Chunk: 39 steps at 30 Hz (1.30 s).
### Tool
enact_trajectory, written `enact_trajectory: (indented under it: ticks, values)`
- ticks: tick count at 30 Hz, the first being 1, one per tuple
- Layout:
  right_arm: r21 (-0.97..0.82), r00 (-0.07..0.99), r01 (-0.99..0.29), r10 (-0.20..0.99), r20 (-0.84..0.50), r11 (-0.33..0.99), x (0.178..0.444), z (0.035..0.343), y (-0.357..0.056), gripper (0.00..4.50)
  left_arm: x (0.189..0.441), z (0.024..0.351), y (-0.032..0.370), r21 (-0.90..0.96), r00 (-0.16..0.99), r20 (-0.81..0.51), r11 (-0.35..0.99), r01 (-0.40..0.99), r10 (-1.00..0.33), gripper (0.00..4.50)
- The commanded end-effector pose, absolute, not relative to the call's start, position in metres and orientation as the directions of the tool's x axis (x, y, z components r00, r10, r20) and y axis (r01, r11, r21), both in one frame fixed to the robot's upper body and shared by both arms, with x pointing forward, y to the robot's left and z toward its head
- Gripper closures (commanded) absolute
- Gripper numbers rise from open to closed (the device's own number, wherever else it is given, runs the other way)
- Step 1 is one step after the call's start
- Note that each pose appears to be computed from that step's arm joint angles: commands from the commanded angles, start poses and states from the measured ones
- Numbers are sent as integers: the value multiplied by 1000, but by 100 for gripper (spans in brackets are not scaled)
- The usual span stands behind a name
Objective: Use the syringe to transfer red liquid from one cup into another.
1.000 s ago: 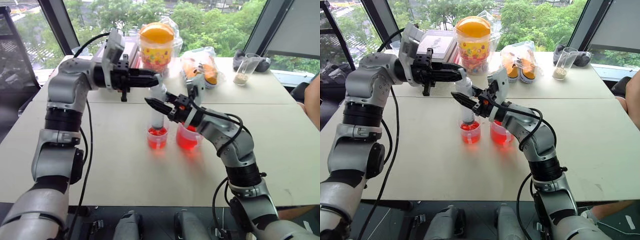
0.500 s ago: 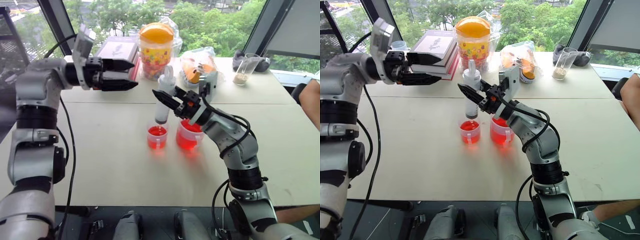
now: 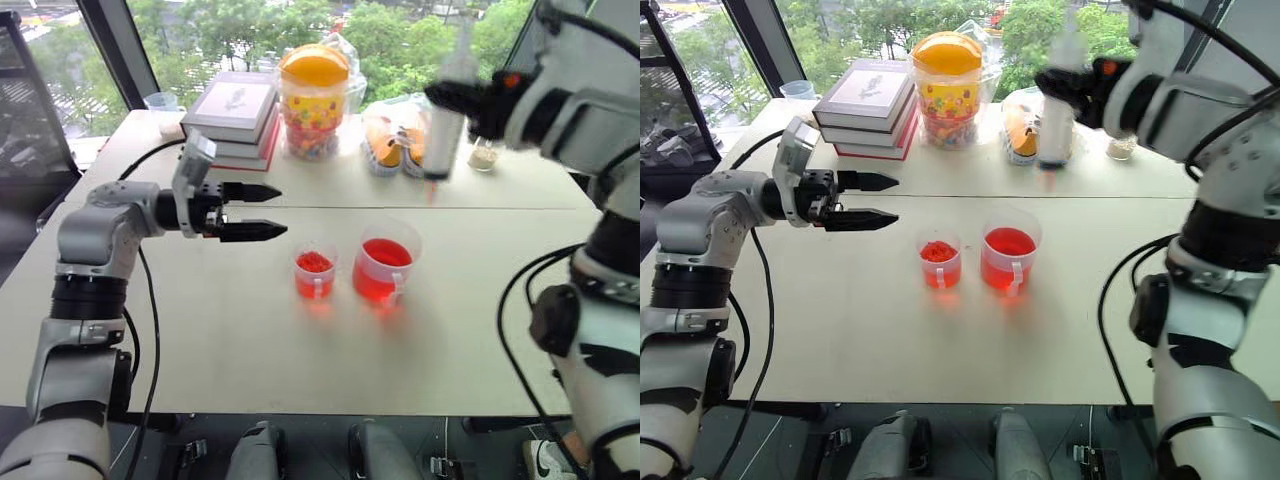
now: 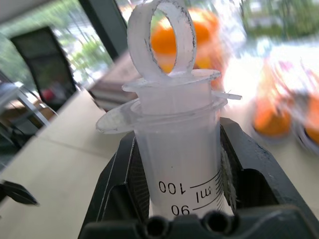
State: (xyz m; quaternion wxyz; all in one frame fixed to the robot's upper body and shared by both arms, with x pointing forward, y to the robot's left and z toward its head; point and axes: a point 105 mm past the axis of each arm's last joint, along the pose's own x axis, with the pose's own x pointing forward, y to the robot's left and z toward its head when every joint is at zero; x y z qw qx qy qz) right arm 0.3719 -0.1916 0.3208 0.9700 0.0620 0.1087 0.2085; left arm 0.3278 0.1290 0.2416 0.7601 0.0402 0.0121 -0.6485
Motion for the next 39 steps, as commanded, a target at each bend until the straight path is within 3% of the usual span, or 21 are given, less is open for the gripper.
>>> enact_trajectory:
  ticks: [1, 5, 12, 21, 22, 23, 27, 33, 39]
  values:
    - [208, 879, -292, 348, -326, 933, 373, 300, -216, 303, 320, 249, 124, 79, 146, -37, 143, 987, -989, 3]
    - [168, 820, -190, 250, -515, 967, 376, 244, -242, 303, 316, 246, 122, 74, 150, -30, 147, 986, -988, 3]
    - [146, 713, -84, 162, -682, 986, 380, 175, -271, 303, 313, 243, 118, 65, 149, -33, 147, 987, -988, 3]
    - [94, 632, -95, 133, -763, 991, 384, 136, -283, 303, 307, 237, 116, 64, 144, -57, 141, 988, -988, 3]
    - [101, 628, -103, 144, -765, 990, 384, 135, -282, 303, 306, 236, 116, 65, 146, -61, 142, 988, -987, 3]
    - [105, 626, -109, 151, -765, 988, 384, 135, -282, 202, 306, 236, 116, 64, 147, -63, 143, 988, -987, 0]
    - [128, 630, -132, 183, -755, 983, 383, 142, -279, 7, 304, 234, 116, 62, 147, -73, 143, 988, -986, 0]
    - [82, 699, -233, 225, -679, 969, 366, 191, -280, 2, 301, 233, 118, 65, 145, -95, 139, 988, -985, 0]
    - [-72, 730, -480, 352, -586, 874, 304, 250, -266, 2, 296, 234, 126, 72, 157, -119, 150, 986, -980, 0]
